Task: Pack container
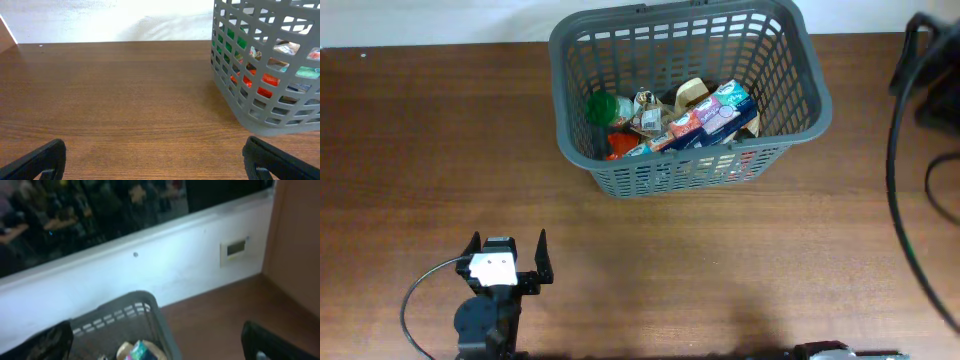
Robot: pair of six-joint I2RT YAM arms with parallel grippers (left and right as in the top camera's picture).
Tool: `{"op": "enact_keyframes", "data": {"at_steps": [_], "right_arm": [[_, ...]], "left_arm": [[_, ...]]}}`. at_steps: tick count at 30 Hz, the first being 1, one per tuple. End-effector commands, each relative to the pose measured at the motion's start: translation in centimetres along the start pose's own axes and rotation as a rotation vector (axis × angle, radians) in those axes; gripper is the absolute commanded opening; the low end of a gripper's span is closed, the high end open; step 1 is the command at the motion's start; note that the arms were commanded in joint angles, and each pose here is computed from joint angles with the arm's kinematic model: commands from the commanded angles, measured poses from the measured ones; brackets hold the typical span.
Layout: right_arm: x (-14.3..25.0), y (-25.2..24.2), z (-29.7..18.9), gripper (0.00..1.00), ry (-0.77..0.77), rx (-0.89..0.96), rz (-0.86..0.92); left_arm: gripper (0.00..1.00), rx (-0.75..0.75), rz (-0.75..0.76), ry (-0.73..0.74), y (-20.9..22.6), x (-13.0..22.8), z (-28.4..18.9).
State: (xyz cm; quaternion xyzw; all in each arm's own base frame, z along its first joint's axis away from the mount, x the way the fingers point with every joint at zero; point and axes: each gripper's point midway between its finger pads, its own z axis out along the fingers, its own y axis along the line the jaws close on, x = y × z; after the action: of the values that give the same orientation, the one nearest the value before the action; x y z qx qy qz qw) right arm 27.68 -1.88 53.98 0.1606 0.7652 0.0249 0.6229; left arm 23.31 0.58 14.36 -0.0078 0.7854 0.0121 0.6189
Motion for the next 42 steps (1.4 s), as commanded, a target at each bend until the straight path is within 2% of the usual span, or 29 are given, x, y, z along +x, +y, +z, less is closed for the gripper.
{"op": "enact_keyframes", "data": {"at_steps": [1,8,12,25,35,42], "right_arm": [[3.1,-1.0,-1.0,0.99,0.023,0.0,-0.019],[10.9,-3.5,-2.2,0.99,0.029,-0.015,-0.026],[15.9,-3.6,-2.3,0.99,0.044,-0.101,-0.104],[25.9,-3.4,-1.3,0.99,-0.004,-0.279,-0.276],[30.5,-4.3,0.8,0.99,-0.126,-0.298,-0.261],[33.1,-4.7,2.1,0.99,-0.107,-0.294,-0.263]], "left_arm": [[0.99,-0.014,-0.007,-0.003,0.3,0.2,0.1],[0.99,-0.014,-0.007,-0.003,0.3,0.2,0.1],[0.99,-0.014,-0.007,-0.003,0.3,0.2,0.1],[0.99,-0.014,-0.007,-0.003,0.3,0.2,0.1],[0.99,-0.014,-0.007,-0.003,0.3,0.2,0.1],[0.99,-0.014,-0.007,-0.003,0.3,0.2,0.1]]}}
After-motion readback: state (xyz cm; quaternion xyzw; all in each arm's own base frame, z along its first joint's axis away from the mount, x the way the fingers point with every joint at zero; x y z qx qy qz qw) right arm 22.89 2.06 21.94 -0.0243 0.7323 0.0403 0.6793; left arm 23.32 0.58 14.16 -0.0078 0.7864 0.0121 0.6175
